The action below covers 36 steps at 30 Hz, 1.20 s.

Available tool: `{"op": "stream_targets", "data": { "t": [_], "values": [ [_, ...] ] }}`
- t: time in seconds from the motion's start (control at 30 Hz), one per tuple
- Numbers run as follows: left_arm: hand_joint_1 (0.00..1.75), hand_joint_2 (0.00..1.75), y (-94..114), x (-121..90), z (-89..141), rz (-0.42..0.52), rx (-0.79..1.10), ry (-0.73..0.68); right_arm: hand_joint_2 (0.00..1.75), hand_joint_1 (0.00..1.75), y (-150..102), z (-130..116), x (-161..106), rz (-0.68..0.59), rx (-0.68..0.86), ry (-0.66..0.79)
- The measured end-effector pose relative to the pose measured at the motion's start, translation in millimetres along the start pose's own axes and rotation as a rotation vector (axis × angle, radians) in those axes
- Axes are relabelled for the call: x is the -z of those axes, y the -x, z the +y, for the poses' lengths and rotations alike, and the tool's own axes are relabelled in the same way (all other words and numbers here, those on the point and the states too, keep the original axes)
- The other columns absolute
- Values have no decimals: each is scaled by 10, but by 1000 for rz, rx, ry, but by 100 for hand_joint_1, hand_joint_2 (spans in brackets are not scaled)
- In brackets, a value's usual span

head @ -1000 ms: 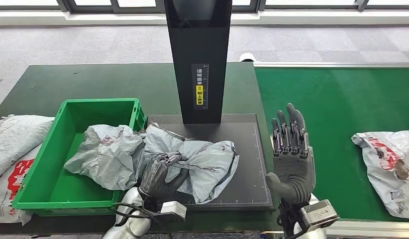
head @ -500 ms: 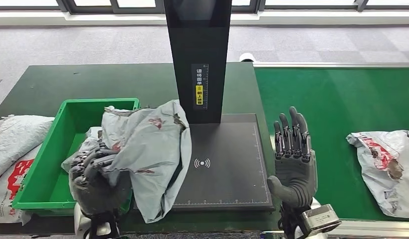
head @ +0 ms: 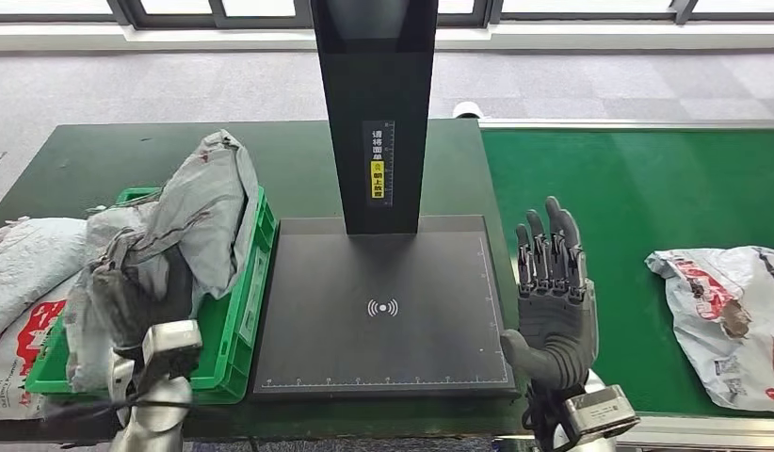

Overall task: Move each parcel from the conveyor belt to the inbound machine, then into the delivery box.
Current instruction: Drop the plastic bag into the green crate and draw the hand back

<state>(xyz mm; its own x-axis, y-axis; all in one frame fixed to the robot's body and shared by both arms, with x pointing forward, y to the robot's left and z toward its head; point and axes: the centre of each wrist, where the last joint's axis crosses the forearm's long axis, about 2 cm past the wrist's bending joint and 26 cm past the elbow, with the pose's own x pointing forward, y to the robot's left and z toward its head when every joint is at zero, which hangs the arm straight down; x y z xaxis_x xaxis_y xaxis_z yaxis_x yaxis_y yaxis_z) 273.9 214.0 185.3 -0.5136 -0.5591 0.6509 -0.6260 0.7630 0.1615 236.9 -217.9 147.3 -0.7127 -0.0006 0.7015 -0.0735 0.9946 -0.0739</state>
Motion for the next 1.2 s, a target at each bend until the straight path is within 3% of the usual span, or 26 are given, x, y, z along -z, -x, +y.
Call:
{"op": "stream_targets", "data": {
  "t": [0.1, 0.23, 0.47, 0.8, 0.83, 0.93, 0.97, 1.07, 1.2],
  "values": [
    [175, 175, 318, -60, -122, 137, 57, 110, 175, 0, 0, 7, 3, -1, 6, -20],
    [175, 175, 544, -32, -218, 209, 95, 160, 175, 0, 6, 11, 9, 0, 8, -33],
    [175, 175, 724, 2, -316, 292, 133, 255, 175, 0, 13, 17, 13, 1, 16, -49],
    [175, 175, 819, -4, -382, 321, 139, 295, 175, 0, 18, 19, 16, 2, 17, -52],
    [158, 175, 822, -6, -383, 323, 139, 296, 175, 0, 19, 19, 17, 2, 17, -52],
    [27, 175, 827, -12, -387, 324, 131, 306, 175, 0, 19, 19, 19, 2, 17, -53],
    [0, 131, 828, -13, -388, 324, 126, 309, 175, 0, 20, 19, 20, 1, 17, -52],
    [0, 0, 824, -12, -388, 321, 115, 310, 175, 0, 20, 19, 21, 1, 16, -52],
    [0, 0, 793, 14, -380, 311, 107, 286, 175, 0, 20, 23, 19, 2, 15, -51]
  ]
}}
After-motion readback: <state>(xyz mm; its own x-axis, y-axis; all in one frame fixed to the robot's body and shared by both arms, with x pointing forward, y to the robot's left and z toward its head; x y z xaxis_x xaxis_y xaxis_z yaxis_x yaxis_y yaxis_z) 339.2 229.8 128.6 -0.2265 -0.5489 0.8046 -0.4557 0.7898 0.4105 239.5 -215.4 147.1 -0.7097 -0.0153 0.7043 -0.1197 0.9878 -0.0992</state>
